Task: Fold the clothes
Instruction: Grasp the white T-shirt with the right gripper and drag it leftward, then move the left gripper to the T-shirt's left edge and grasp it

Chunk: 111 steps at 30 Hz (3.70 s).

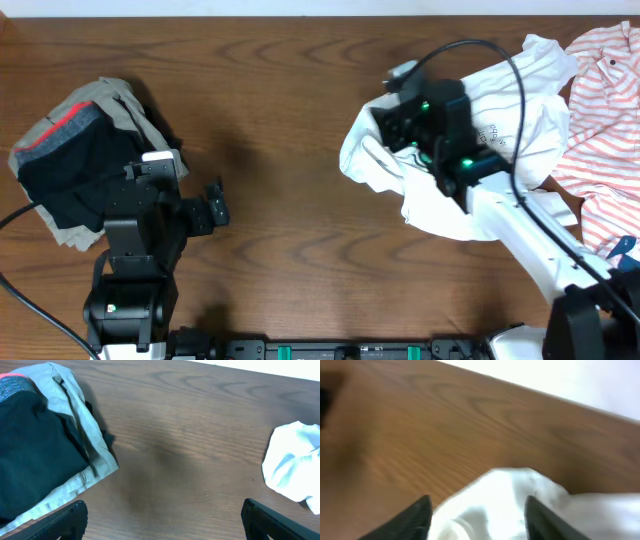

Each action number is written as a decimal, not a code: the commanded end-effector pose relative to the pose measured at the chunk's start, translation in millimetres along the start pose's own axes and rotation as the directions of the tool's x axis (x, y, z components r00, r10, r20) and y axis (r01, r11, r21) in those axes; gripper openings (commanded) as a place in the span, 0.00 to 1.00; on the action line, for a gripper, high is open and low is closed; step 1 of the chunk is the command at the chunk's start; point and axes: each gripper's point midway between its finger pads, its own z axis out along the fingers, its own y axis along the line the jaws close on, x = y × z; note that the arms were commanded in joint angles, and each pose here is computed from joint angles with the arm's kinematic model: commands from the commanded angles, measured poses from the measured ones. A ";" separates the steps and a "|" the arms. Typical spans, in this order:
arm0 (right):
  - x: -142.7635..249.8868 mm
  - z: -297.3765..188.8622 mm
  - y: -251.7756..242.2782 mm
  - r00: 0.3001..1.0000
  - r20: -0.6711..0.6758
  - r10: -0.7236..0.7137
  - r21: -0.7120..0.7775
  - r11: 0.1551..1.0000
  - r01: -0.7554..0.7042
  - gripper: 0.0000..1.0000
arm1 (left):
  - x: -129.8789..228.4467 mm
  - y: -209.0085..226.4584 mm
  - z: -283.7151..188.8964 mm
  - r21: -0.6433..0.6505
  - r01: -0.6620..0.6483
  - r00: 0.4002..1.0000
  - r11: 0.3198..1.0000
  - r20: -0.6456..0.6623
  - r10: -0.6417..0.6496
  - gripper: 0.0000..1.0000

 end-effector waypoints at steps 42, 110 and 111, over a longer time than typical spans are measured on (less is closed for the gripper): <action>245.6 -55.5 -17.6 0.726 -0.664 0.179 0.184 0.980 -0.073 0.20 | -10.6 -5.4 -4.2 0.025 0.011 0.999 1.000 0.030 -0.011 0.98; 142.1 -31.3 -70.2 0.741 -0.643 0.195 0.263 0.965 -0.026 0.64 | 152.3 -90.9 9.6 0.093 0.506 0.534 0.858 -0.814 -0.226 0.82; 142.1 -31.3 -70.2 0.741 -0.643 0.195 0.263 0.965 -0.026 0.64 | 154.3 -89.6 13.3 0.064 0.501 0.527 0.863 -0.814 -0.246 0.82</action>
